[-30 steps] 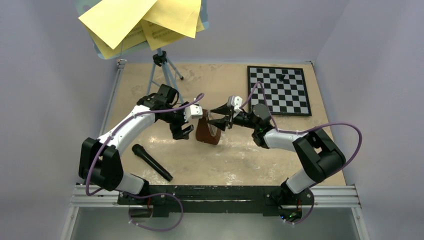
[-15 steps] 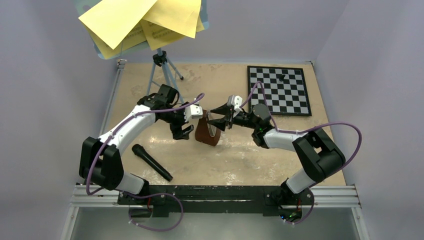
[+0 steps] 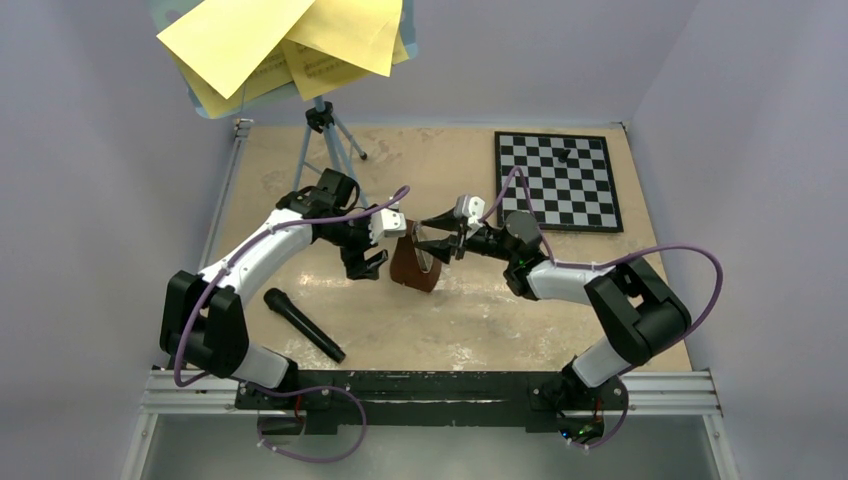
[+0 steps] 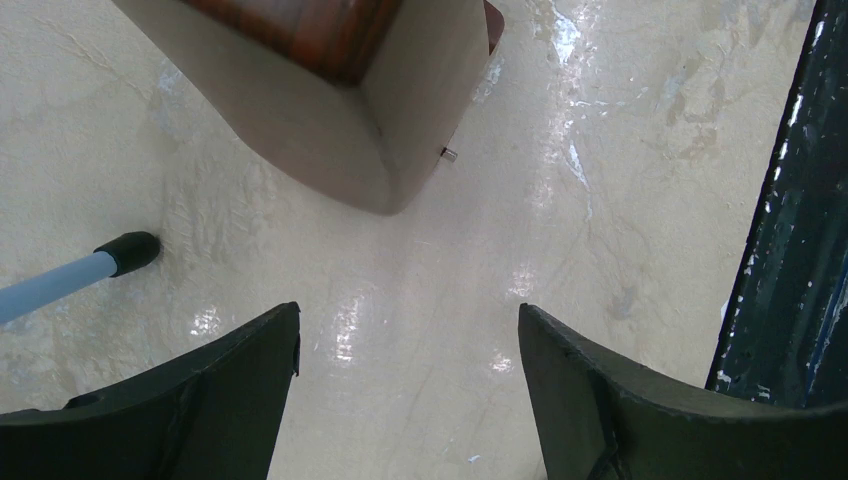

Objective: Pack up the instrument practice props

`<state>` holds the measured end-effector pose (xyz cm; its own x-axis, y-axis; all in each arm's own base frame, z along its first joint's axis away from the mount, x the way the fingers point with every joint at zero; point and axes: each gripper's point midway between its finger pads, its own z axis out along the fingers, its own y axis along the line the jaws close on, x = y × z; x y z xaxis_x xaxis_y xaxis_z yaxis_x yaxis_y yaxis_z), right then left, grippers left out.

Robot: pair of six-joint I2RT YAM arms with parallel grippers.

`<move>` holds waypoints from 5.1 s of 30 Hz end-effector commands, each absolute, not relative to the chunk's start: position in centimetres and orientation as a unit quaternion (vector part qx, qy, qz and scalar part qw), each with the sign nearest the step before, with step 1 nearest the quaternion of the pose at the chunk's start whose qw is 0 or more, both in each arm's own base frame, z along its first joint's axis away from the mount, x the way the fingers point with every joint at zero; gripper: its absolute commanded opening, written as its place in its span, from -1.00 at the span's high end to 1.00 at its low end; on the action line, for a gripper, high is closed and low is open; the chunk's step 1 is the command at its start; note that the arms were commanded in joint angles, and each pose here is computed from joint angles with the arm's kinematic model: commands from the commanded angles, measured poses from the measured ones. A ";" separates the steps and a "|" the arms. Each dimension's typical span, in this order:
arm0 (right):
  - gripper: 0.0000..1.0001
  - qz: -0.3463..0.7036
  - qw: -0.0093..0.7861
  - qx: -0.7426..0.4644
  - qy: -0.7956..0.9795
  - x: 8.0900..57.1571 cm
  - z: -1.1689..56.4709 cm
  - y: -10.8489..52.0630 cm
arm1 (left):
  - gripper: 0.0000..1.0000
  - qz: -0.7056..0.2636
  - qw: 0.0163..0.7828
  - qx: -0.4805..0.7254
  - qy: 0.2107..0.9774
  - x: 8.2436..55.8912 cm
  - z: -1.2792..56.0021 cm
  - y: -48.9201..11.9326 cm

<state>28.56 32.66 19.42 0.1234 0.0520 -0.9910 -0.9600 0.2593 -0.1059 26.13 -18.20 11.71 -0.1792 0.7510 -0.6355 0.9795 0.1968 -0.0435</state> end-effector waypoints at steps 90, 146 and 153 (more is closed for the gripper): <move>1.00 0.395 0.645 -0.415 0.505 27.9 21.4 33.6 | -0.71 -0.256 0.252 0.573 0.737 25.2 10.6 -18.1; 1.00 0.458 0.539 -0.443 0.551 26.3 22.0 30.4 | -0.72 -0.269 0.407 0.545 0.682 29.8 15.3 -25.1; 1.00 0.430 0.545 -0.442 0.568 26.5 23.0 28.9 | -0.63 -0.285 0.414 0.562 0.657 28.8 13.3 -26.3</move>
